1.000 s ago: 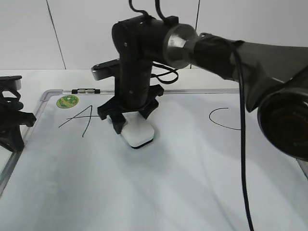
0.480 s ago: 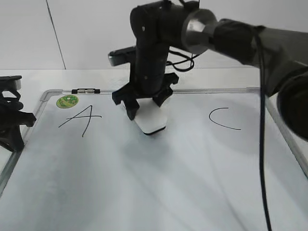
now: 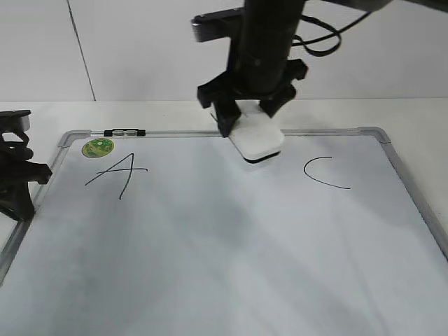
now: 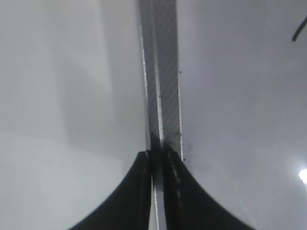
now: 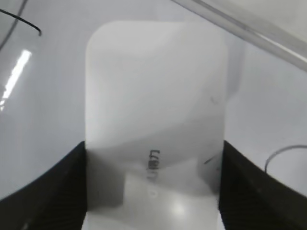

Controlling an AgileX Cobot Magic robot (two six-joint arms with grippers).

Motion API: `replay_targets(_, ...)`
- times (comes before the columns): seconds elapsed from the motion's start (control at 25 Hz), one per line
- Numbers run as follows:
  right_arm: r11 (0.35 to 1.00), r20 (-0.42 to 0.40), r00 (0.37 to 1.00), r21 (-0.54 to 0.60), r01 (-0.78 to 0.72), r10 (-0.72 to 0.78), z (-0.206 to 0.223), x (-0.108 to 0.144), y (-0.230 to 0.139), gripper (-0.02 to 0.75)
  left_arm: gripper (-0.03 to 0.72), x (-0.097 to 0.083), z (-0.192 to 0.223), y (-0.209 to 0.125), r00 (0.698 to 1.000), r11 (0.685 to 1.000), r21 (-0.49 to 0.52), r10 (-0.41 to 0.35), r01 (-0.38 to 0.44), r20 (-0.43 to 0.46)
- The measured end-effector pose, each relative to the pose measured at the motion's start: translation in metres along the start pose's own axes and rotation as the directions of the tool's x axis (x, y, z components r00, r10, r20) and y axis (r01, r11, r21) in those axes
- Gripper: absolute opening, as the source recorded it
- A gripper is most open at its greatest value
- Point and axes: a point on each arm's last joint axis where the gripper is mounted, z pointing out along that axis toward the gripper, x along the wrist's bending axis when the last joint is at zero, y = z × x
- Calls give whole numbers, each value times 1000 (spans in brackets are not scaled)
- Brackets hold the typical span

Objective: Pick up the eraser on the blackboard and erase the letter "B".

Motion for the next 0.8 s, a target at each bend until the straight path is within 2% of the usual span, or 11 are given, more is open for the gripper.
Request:
replay_targets(0.4,962,64,965,85,-258,253,-48,-89,-80,565,33,0,0,0,1000,1000,2,0,0,0)
replay_targets(0.56,936,89,942,117,-333,324,-56,-110,-112,565,33,1,0,0,1000,1000,2,-2,2,0)
replay_targets(0.8,900,117,915,170,-401,386,-34,-128,-146,565,33,0,0,0,1000,1000,1,-10,10,9)
